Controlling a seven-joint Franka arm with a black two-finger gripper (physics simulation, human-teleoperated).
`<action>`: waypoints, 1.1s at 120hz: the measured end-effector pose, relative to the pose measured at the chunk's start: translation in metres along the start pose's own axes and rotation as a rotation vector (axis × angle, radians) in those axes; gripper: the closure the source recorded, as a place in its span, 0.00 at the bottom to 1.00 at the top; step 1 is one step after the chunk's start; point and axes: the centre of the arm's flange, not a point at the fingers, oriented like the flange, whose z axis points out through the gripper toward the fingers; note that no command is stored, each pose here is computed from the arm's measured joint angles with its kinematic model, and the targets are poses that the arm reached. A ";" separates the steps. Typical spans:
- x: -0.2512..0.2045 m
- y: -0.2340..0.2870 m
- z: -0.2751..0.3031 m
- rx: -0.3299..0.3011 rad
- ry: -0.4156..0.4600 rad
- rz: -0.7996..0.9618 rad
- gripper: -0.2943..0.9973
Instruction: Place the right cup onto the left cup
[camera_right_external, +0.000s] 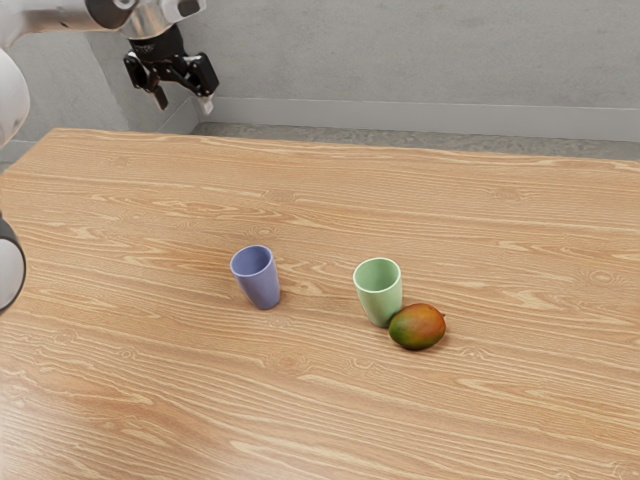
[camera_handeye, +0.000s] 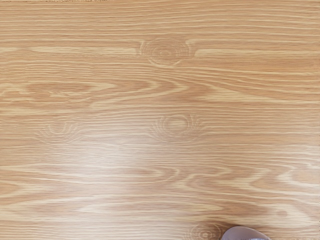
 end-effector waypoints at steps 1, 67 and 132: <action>0.000 0.000 0.000 0.000 0.000 0.002 0.24; 0.015 0.212 0.177 -0.107 -0.113 -0.031 0.24; -0.045 0.333 0.213 -0.114 -0.159 -0.208 0.24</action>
